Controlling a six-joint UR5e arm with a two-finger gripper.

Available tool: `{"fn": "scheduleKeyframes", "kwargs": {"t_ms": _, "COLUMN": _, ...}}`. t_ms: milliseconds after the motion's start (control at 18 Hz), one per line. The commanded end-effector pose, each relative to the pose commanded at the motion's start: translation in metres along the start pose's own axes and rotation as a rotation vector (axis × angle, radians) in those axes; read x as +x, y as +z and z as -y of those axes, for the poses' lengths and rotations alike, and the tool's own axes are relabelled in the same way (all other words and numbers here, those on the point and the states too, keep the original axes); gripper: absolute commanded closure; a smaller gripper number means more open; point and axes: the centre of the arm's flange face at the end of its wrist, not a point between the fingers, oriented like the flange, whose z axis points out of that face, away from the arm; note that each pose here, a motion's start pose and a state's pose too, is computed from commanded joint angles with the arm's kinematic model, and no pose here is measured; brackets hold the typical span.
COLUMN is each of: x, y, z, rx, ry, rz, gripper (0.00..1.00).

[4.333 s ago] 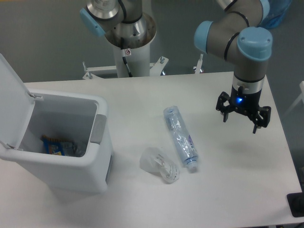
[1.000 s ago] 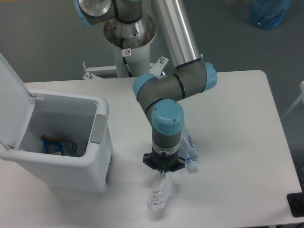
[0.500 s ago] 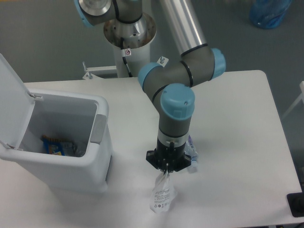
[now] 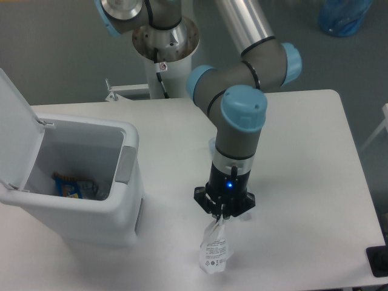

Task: Place the trash in the trash can
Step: 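Lift the crumpled plastic cup up off the table, then carry the cup over the trash can and open the gripper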

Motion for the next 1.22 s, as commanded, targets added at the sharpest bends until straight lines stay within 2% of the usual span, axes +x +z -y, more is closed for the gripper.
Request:
{"fn": "scheduleKeyframes", "kwargs": {"t_ms": 278, "x": -0.011, "y": -0.065, "z": 0.024, "rx": 0.159, "ry": -0.042, "rz": -0.055, "gripper": 1.00}}
{"fn": "scheduleKeyframes", "kwargs": {"t_ms": 556, "x": 0.017, "y": -0.118, "z": 0.038, "rx": 0.274, "ry": -0.008, "rz": -0.128, "gripper": 1.00}}
{"fn": "scheduleKeyframes", "kwargs": {"t_ms": 944, "x": 0.056, "y": -0.163, "z": 0.042, "rx": 0.337, "ry": -0.006, "rz": -0.171, "gripper": 1.00}}
{"fn": "scheduleKeyframes", "kwargs": {"t_ms": 1222, "x": 0.111, "y": -0.177, "z": 0.022, "rx": 0.334, "ry": 0.028, "rz": -0.214, "gripper": 1.00}}
